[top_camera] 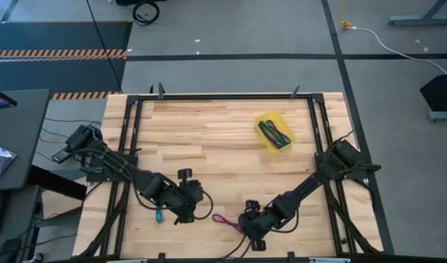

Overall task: Pick and place USB-C Cables
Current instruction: Put the pink and black charger cable into the yellow bin

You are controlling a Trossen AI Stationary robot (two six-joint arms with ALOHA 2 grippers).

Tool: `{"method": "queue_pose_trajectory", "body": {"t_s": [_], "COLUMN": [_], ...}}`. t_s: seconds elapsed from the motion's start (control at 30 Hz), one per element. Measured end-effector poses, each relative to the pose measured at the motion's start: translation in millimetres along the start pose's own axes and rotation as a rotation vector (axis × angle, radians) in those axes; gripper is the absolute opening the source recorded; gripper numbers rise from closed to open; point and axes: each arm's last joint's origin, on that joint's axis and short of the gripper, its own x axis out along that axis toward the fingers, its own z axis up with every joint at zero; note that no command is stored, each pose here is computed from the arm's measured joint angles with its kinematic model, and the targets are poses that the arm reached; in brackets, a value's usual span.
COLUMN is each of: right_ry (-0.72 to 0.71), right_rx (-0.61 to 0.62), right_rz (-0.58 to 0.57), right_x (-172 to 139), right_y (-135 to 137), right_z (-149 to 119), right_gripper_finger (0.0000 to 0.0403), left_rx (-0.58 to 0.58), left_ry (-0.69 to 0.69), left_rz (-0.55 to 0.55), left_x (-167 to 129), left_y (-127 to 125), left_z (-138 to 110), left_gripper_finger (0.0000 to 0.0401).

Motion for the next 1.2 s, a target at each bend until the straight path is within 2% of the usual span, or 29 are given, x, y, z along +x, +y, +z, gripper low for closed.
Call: {"method": "queue_pose_trajectory", "body": {"t_s": [0.13,0.37,0.77,0.9,1.07,1.2], "right_ry": [-0.052,-0.052,0.004,-0.019,-0.011,0.0], "right_rx": [0.005,0.038,0.054,0.035,-0.015,-0.024], "right_rz": [-0.044,-0.058,-0.082,-0.109,-0.118,-0.12], "right_x": [0,1,24,21,17,15], "right_y": [-2,-9,-16,-15,-15,-18], "right_z": [3,8,-3,-2,-2,-1], "right_gripper_finger": [0.0165,0.0165,0.016,0.0119,0.0021,0.0015], "left_rx": [0.021,0.056,0.061,0.06,0.06,0.057], "left_ry": [-0.002,-0.003,-0.006,-0.007,-0.006,-0.006], "left_rz": [0.002,0.0,-0.005,-0.006,-0.005,-0.005], "left_x": [0,-1,-1,-1,-1,-1], "left_y": [0,-1,-3,-3,-3,-3], "left_z": [0,0,-1,-1,-1,-1], "left_gripper_finger": [0.0148,0.0149,0.0148,0.0148,0.0148,0.0148]}}
